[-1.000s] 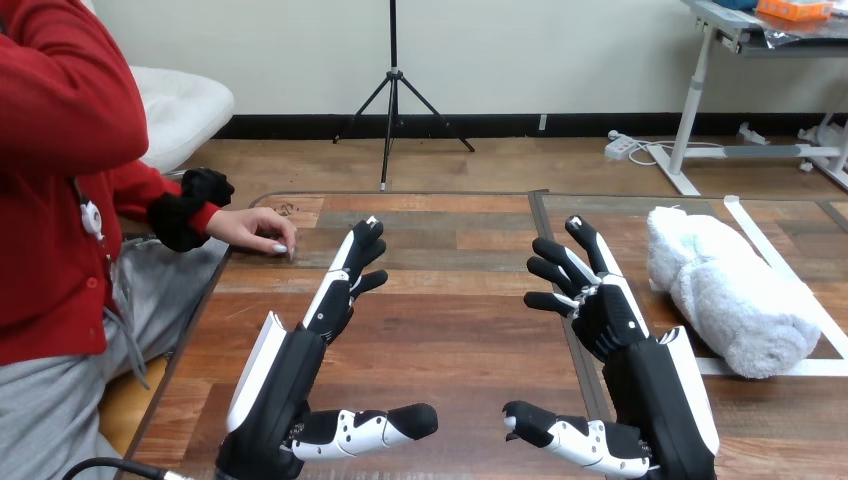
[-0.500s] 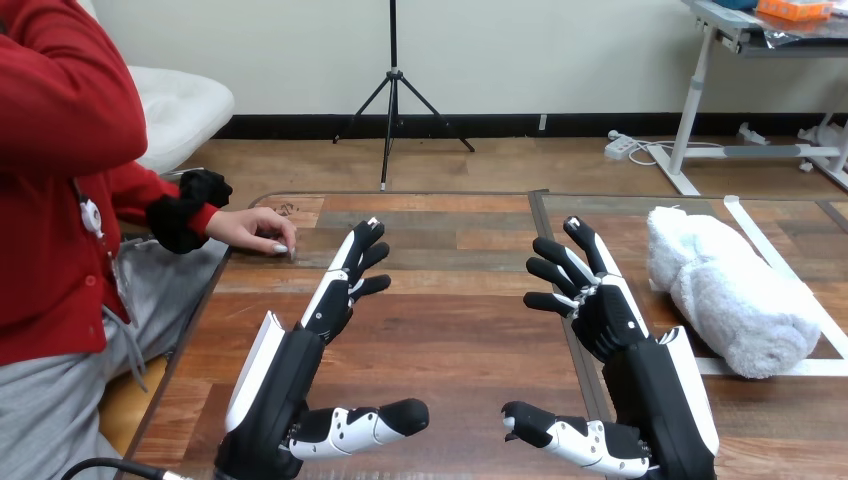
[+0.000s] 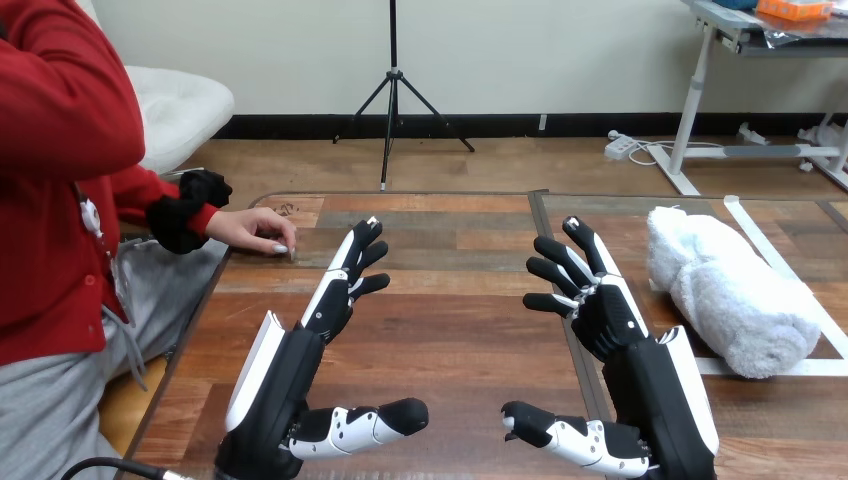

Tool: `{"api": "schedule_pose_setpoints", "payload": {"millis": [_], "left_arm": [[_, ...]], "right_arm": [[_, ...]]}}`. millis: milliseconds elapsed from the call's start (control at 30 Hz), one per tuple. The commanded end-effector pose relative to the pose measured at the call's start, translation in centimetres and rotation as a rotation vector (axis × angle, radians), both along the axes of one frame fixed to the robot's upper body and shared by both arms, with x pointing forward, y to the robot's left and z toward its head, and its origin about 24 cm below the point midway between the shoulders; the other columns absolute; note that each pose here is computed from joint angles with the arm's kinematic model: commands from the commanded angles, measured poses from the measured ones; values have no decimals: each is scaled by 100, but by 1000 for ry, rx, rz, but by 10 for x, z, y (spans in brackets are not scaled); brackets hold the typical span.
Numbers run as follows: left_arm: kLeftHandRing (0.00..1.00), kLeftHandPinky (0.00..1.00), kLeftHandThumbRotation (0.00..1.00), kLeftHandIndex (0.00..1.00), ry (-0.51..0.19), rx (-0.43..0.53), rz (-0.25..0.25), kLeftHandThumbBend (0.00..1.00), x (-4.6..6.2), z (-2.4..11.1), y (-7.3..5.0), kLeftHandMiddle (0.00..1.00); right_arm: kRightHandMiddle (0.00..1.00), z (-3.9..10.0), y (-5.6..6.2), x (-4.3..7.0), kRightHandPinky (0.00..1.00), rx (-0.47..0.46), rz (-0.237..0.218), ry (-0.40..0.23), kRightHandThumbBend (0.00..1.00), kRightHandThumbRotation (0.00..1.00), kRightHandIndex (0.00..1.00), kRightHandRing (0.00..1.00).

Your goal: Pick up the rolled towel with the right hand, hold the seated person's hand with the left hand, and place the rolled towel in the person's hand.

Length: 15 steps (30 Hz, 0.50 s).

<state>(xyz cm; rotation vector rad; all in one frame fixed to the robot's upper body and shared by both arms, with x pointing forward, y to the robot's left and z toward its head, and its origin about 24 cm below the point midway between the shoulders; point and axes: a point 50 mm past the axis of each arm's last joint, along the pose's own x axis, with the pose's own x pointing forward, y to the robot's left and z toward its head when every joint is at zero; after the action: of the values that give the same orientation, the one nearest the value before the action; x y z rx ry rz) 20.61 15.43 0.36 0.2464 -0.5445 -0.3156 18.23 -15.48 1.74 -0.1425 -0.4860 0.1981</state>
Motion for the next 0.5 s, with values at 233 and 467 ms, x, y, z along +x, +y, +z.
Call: {"api": "schedule_pose_setpoints", "payload": {"millis": [233, 467], "left_arm": [[93, 85, 70, 97, -88, -26, 2, 100, 15, 17, -3, 97], [93, 84, 70, 97, -87, -28, 3, 100, 15, 17, -4, 96]], "right_arm": [[90, 22, 0, 17, 78, -3, -4, -105, 100, 46, 96, 87], [91, 29, -4, 21, 78, -9, -43, -115, 100, 45, 95, 87]]}}
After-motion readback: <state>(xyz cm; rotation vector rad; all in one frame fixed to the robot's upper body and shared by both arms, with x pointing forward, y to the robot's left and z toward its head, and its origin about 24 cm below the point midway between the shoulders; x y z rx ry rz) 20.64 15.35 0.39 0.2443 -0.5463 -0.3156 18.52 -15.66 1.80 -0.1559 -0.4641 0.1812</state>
